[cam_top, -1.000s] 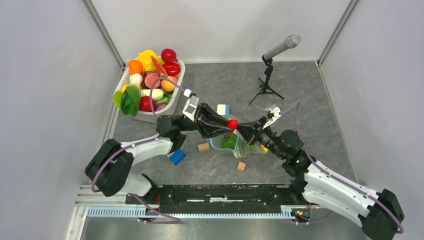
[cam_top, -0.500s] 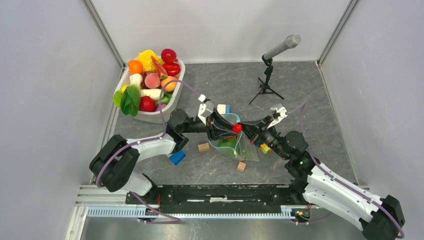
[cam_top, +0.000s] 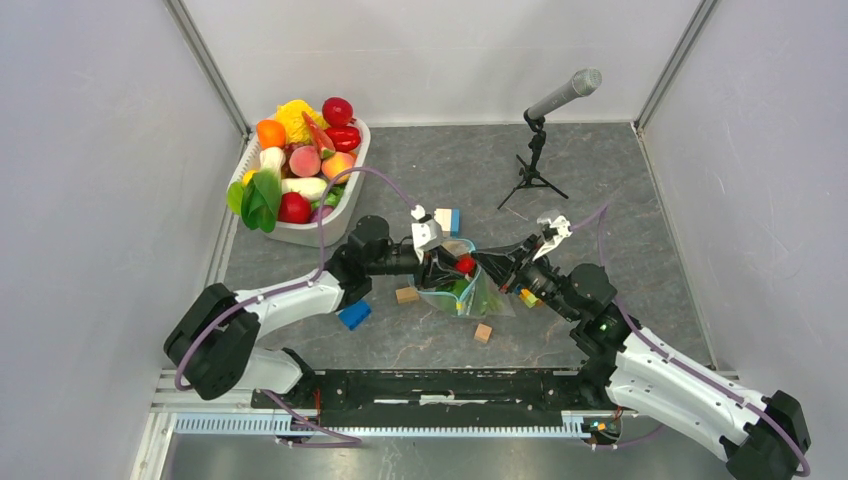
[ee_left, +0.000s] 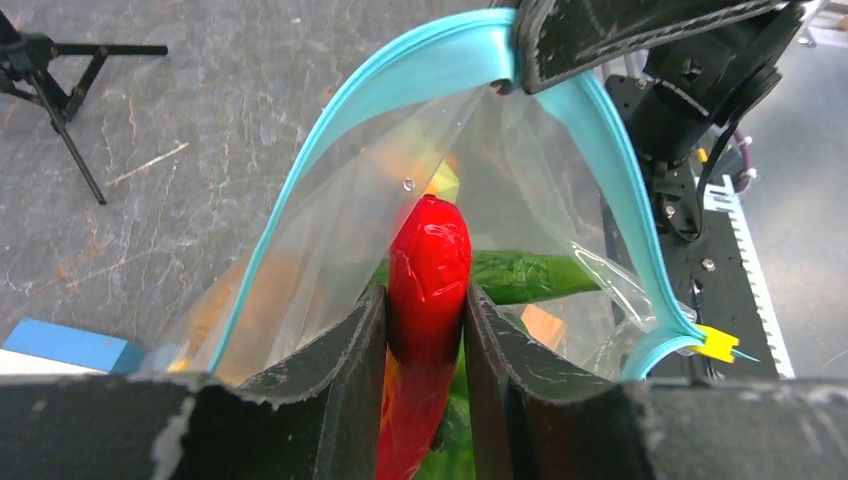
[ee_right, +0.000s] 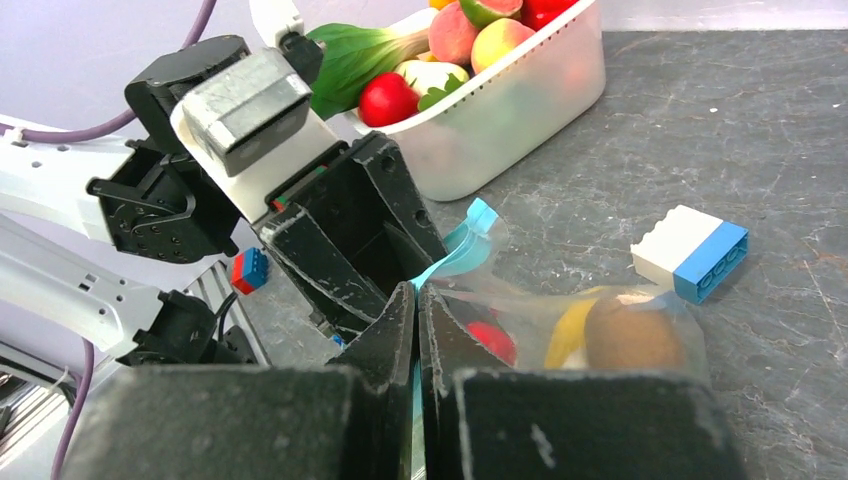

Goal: Place the food in the zip-top bag and seal the zipper
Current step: Place the fake vegetable in the zipper food storage bag.

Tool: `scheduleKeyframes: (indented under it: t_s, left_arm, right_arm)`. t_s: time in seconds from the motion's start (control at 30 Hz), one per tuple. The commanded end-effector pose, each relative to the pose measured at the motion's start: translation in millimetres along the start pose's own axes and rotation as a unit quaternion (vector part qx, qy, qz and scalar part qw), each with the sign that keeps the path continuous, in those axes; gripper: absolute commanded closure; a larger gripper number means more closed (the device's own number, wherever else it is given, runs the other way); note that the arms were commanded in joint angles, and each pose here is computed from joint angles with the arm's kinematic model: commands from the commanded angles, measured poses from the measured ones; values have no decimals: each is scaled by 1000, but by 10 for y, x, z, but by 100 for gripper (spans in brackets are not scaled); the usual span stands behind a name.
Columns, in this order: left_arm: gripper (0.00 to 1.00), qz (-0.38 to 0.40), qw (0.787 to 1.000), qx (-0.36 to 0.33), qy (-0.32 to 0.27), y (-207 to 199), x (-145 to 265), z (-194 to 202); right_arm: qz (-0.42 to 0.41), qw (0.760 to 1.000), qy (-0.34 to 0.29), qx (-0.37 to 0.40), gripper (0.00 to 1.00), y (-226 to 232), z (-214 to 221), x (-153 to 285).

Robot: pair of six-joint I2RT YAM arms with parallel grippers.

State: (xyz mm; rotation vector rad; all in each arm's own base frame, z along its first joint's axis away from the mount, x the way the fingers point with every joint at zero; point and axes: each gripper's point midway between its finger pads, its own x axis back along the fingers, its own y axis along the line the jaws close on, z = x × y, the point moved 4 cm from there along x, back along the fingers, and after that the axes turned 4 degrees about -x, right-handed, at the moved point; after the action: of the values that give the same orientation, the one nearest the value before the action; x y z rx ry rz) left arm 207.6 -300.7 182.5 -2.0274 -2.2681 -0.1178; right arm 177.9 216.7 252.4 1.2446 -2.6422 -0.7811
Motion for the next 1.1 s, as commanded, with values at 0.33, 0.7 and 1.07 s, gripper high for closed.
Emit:
scheduleKeyframes:
  t_s: [0.33,0.7,1.07]
  left_arm:
    - [28,-26,994,-29,104,-109,-97,-149]
    - [24,-105,990,-74,53,-153,350,-835]
    - [5,-336,938,-69,51,381,840,-1261]
  right_arm:
    - [-34,998,-57,-2,97,207,-339,-50]
    - [-7,999,-52,6,96,101,-282,-54]
    - [-4,999,-46,13,96,82,-257,-45]
